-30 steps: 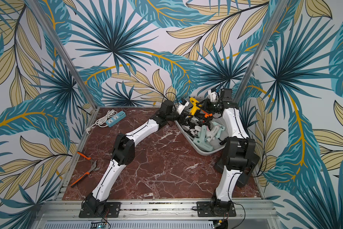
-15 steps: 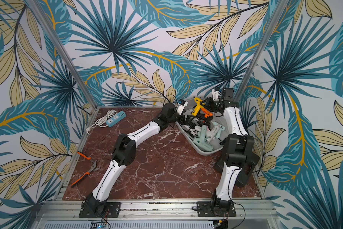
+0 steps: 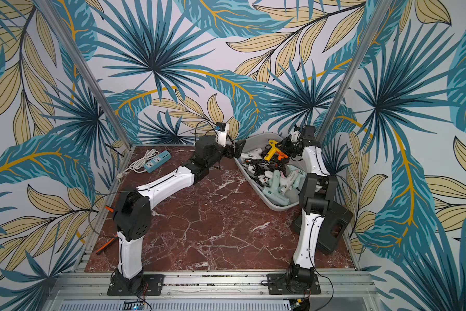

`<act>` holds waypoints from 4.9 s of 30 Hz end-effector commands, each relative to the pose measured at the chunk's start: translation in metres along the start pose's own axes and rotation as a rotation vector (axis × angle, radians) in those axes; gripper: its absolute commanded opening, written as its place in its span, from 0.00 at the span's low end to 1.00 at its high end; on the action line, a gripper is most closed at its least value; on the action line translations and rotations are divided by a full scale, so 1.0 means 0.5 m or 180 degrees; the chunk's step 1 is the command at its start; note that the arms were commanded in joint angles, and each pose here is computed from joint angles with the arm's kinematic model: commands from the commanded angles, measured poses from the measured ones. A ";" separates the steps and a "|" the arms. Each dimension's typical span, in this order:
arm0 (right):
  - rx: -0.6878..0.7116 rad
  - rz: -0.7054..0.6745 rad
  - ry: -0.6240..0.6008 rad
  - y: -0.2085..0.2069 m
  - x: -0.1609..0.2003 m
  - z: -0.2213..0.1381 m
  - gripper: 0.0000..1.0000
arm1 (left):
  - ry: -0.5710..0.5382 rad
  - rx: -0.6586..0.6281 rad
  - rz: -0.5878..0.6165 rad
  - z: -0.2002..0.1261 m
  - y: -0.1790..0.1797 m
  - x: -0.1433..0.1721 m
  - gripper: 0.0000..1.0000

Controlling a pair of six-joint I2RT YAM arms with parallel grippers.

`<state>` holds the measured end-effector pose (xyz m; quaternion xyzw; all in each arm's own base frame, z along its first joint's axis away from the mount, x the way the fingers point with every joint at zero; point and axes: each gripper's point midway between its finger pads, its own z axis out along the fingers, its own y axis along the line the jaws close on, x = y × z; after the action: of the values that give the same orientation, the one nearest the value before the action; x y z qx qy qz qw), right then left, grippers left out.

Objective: Put the hot melt glue gun into the storage box
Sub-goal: Place the hot melt adhesive gun in the storage box, then adjust the hot melt adhesive gun in the storage box, then reset both arms

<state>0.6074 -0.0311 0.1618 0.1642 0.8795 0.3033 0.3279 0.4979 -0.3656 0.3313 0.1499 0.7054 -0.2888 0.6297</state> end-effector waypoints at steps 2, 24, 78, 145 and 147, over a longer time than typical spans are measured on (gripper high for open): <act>0.0371 0.0048 0.0129 -0.061 0.025 0.008 0.30 | 0.0049 -0.0181 -0.0094 -0.045 0.021 0.011 1.00; 0.1165 -0.0064 -0.0108 -0.013 0.108 -0.244 0.48 | 0.0275 -0.0829 -0.0452 -0.278 0.098 0.087 1.00; 0.2071 -0.0594 -0.0318 -0.002 0.370 -0.296 0.66 | 0.0150 -0.3590 0.0032 -0.840 0.461 0.193 1.00; 0.1313 -0.1738 -0.1834 -0.082 0.365 -0.209 0.99 | 0.0316 -0.2174 0.0332 -0.586 0.586 0.333 1.00; 0.1312 -0.1738 -0.1832 -0.082 0.365 -0.208 0.99 | 0.0316 -0.2172 0.0330 -0.586 0.586 0.333 1.00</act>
<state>0.4016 -0.0163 0.1104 0.0597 0.8104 -0.0381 0.5815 0.4016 0.0121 0.1092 -0.0171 0.7883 -0.0003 0.6151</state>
